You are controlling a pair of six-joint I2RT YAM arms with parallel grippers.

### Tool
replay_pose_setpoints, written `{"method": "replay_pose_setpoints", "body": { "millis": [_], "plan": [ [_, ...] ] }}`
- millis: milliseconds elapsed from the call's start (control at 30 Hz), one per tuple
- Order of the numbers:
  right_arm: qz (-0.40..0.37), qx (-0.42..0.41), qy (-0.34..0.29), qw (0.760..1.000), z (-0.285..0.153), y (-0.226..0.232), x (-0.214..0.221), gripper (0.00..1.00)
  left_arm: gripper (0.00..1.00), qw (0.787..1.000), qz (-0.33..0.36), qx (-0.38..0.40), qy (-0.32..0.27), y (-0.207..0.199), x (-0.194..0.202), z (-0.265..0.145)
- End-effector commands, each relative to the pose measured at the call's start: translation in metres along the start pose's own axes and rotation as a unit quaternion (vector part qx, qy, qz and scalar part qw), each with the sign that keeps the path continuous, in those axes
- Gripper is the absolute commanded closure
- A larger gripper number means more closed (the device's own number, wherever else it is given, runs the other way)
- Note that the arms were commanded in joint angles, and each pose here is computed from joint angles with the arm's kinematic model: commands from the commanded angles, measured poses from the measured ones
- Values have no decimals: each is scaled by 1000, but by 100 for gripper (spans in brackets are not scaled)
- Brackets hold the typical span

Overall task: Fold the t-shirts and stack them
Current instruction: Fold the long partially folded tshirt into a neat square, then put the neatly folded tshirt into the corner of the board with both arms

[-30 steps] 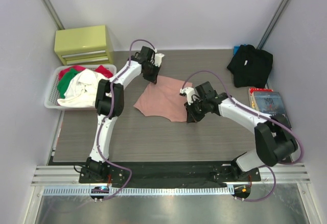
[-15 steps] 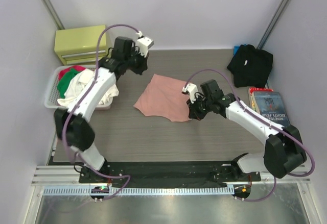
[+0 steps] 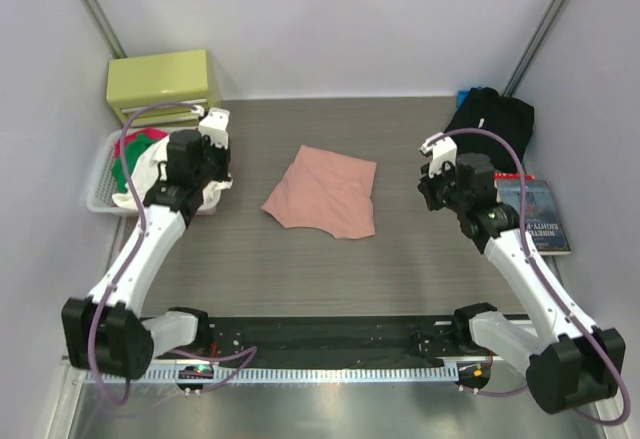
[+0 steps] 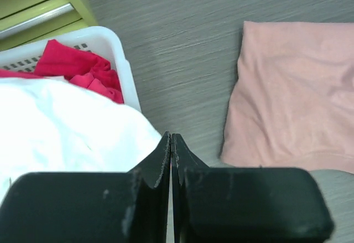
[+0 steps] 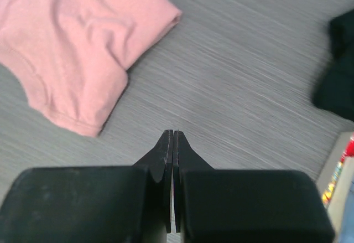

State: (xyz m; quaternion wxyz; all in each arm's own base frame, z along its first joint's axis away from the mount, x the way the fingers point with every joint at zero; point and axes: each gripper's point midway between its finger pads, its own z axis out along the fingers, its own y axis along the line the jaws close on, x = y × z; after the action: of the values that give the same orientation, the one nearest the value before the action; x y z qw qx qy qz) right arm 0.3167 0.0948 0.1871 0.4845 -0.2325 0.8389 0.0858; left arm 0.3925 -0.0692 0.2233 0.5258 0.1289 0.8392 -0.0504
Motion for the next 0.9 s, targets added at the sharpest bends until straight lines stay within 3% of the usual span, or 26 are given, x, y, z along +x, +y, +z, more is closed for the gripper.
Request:
{"method": "replay_pose_setpoints", "body": {
  "millis": [0, 167, 333, 467, 667, 833, 867],
  "plan": [
    [17, 108, -62, 992, -17, -34, -13, 99, 100, 986, -17, -107, -123, 21, -48, -47],
    [23, 129, -83, 988, -21, -41, -8, 99, 100, 980, 24, -152, -127, 39, -40, -56],
    [3, 144, -87, 986, -26, -46, -6, 99, 100, 988, 87, -67, -105, 8, -19, -60],
    [-15, 144, -87, 986, -30, -43, 4, 99, 100, 987, 106, -89, -87, 19, 2, -66],
    [-3, 138, -61, 989, -26, -44, 5, 99, 100, 988, 91, -88, -86, 21, 1, -64],
    [-13, 122, -83, 989, -33, -37, 2, 99, 100, 989, 59, -86, -106, 25, -11, -72],
    [-14, 112, -84, 990, -33, -34, 3, 99, 91, 989, 54, -86, -109, 28, -13, -75]
  ]
}}
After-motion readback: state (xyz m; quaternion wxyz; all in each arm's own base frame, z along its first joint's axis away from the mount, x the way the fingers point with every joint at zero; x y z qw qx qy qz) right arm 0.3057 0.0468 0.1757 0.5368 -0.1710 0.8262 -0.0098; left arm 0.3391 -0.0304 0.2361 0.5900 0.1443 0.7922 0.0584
